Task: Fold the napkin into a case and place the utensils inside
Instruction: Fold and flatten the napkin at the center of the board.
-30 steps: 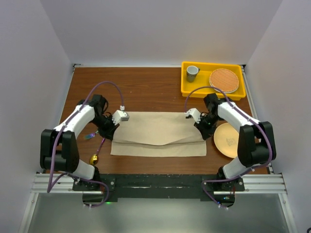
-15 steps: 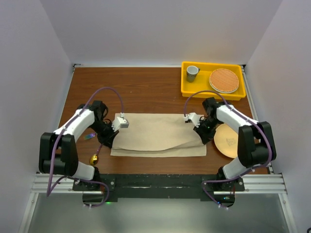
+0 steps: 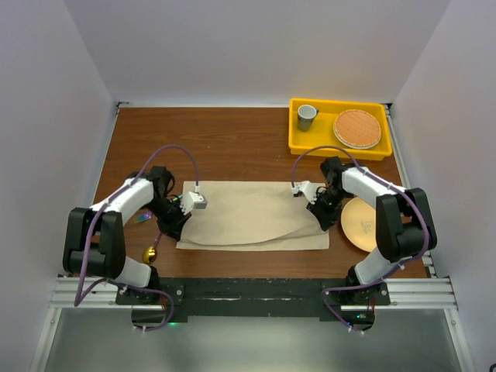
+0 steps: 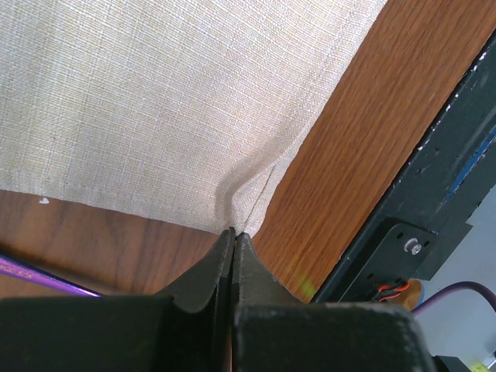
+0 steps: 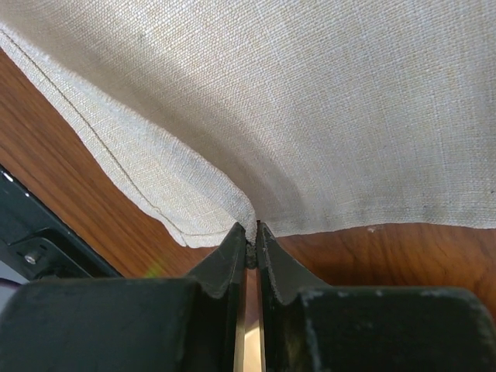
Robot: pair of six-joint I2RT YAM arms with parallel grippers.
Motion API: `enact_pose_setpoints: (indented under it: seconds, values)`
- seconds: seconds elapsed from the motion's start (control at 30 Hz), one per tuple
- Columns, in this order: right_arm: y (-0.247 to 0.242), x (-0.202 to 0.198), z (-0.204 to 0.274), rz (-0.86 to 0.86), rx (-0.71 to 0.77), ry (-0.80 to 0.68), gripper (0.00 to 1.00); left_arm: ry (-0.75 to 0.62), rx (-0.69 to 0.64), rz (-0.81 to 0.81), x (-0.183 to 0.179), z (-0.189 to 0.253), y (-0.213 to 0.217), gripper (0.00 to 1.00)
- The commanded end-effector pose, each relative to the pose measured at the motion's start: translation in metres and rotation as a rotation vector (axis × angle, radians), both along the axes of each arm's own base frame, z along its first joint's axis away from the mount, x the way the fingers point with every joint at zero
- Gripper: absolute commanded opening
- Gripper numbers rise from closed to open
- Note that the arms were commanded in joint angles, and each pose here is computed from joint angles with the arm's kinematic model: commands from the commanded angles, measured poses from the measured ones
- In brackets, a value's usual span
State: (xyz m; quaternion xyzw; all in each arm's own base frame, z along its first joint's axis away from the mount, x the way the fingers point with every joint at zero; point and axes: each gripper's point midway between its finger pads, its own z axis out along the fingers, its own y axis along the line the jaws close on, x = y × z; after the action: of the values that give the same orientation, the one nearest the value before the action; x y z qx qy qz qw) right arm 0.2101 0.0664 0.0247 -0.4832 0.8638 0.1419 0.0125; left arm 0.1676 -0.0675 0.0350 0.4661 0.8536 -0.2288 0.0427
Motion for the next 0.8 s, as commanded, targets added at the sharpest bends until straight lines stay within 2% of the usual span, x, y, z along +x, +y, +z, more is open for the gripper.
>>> enact_pose_setpoints:
  seconds: [0.0,0.1,0.13,0.3,0.4,0.5,0.57,0.6,0.63,0.77]
  values:
    - [0.002,-0.002,0.004,0.008,0.011,-0.018,0.1,0.003,-0.004,0.008,-0.001,-0.004,-0.002,0.0]
    - [0.002,-0.006,0.005,0.012,0.014,-0.006,0.14,0.0,-0.004,0.011,-0.001,-0.005,-0.002,0.0]
    - [0.003,-0.008,0.005,0.015,0.015,0.001,0.19,-0.002,-0.004,0.011,-0.001,-0.005,-0.002,0.0]
    - [0.005,-0.012,0.012,0.023,0.031,0.004,0.32,-0.007,-0.001,0.012,0.002,-0.004,-0.002,0.0]
    - [0.007,-0.014,0.018,0.025,0.045,0.003,0.32,-0.008,-0.001,0.014,0.002,-0.003,-0.002,0.0]
    - [0.01,-0.016,0.019,0.032,0.057,0.006,0.25,-0.008,-0.001,0.016,0.004,-0.003,-0.003,0.0]
    - [0.011,-0.018,0.019,0.036,0.062,0.013,0.16,-0.013,-0.005,0.016,0.005,-0.002,-0.003,0.0]
    - [0.011,-0.018,0.019,0.04,0.064,0.011,0.05,-0.014,-0.003,0.017,0.006,-0.001,-0.003,0.0]
    - [0.011,-0.019,0.019,0.04,0.065,0.009,0.0,-0.018,-0.007,0.018,0.007,0.0,-0.004,0.0]
    - [0.011,-0.019,0.025,0.058,0.067,-0.006,0.0,-0.019,-0.026,0.015,0.008,0.01,-0.007,0.0]
